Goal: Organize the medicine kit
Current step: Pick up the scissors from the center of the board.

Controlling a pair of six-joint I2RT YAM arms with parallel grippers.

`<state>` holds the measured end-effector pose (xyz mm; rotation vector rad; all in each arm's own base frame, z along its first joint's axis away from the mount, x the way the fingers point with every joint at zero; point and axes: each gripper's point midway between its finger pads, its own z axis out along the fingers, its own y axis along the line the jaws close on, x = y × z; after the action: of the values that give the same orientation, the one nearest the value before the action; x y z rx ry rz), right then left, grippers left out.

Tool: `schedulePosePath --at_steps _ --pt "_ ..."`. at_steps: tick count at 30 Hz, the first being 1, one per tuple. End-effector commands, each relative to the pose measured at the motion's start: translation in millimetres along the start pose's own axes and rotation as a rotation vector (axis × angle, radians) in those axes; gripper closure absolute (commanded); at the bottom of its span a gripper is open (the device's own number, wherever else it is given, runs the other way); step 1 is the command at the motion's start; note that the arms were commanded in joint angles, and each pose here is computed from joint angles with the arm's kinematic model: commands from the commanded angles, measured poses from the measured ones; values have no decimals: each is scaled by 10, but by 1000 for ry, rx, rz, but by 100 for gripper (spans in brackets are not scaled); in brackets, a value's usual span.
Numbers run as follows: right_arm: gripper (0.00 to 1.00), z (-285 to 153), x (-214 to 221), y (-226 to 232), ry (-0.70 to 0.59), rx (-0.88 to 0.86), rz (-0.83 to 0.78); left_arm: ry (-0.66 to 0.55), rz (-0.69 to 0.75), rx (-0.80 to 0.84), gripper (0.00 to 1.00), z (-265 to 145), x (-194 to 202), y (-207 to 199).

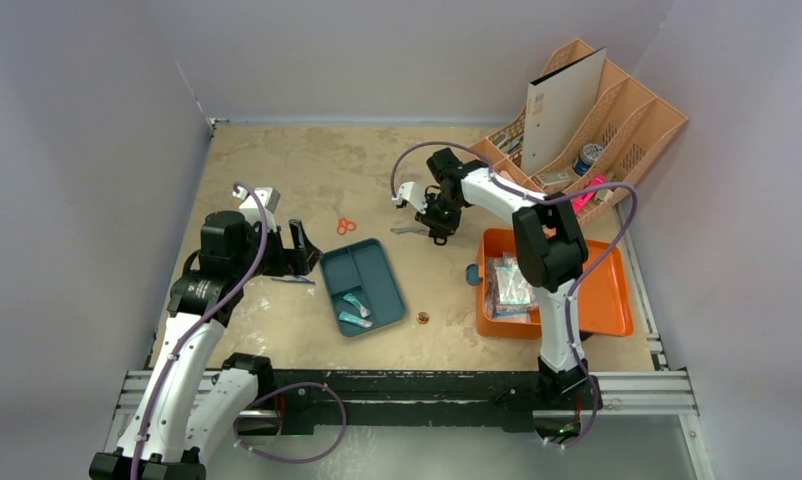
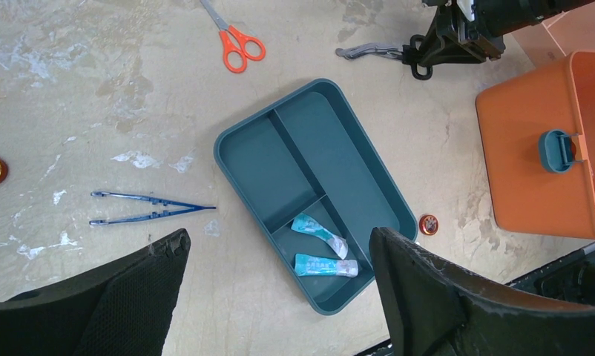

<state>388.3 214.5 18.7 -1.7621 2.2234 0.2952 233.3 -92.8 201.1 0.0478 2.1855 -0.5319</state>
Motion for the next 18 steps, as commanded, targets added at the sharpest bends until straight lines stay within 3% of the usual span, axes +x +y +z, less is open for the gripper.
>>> schedulePosePath --at_steps 1,8,18 --pt "83 72 84 76 36 26 40 -23 15 -5 11 -14 -34 4" --pt "99 55 -3 312 22 38 128 -25 16 -5 11 -19 -39 2" --pt "100 -46 -68 551 10 20 313 -17 16 -4 11 -7 -28 3"
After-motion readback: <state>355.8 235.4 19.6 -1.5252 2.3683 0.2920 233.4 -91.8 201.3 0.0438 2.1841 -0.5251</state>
